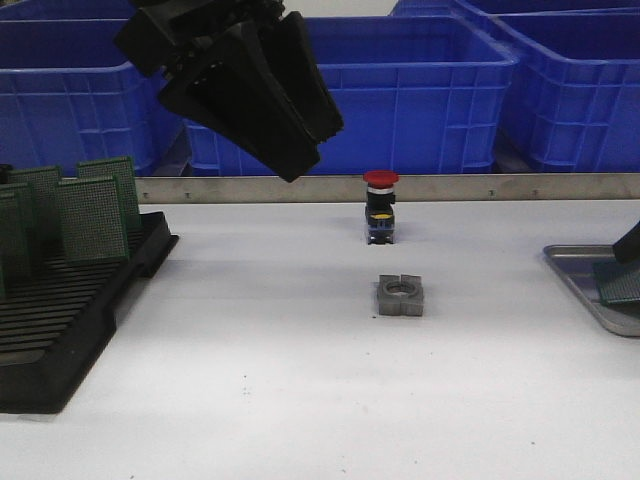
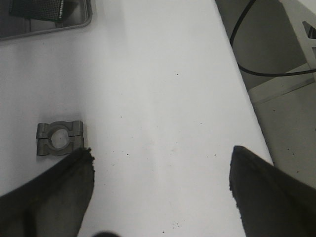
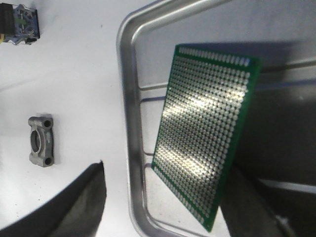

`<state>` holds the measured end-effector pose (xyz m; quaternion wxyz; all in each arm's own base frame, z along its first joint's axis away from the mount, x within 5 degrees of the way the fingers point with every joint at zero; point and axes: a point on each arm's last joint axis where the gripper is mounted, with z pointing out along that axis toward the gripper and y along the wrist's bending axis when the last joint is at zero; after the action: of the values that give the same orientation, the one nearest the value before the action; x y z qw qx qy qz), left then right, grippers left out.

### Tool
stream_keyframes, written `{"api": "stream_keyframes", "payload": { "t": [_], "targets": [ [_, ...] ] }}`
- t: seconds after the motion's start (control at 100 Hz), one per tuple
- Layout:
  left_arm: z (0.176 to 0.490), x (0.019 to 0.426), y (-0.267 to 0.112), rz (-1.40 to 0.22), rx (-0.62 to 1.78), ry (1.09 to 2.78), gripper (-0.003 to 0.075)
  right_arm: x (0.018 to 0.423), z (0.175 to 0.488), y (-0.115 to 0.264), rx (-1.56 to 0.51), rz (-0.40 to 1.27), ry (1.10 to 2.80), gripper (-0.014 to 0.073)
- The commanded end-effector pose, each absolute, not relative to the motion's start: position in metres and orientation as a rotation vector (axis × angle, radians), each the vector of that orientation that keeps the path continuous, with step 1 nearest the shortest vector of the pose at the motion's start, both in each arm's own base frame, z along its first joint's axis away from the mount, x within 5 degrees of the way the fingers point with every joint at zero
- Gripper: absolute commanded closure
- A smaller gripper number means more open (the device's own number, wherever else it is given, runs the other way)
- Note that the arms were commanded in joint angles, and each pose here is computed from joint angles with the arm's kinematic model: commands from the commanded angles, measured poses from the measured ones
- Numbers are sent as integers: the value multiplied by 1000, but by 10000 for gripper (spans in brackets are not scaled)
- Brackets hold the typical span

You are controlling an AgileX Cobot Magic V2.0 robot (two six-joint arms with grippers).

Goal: Place circuit board on tray
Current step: 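Lower the board into the silver tray with the right gripper and release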

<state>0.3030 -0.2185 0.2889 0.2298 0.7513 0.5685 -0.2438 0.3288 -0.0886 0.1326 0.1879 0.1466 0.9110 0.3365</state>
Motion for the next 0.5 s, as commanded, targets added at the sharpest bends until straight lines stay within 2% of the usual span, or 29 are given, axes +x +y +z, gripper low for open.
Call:
{"api": "stream_keyframes", "payload": {
  "t": [0.0, 0.23, 0.49],
  "targets": [
    [320, 295, -217, -692, 2003, 1492, 186, 331, 163, -90, 360, 899, 2496, 83],
    [320, 295, -217, -692, 2003, 1492, 186, 326, 185, -95, 342, 748, 2500, 83],
    [320, 295, -217, -693, 2003, 1492, 186, 320, 202, -89, 293, 779, 2484, 87]
  ]
}}
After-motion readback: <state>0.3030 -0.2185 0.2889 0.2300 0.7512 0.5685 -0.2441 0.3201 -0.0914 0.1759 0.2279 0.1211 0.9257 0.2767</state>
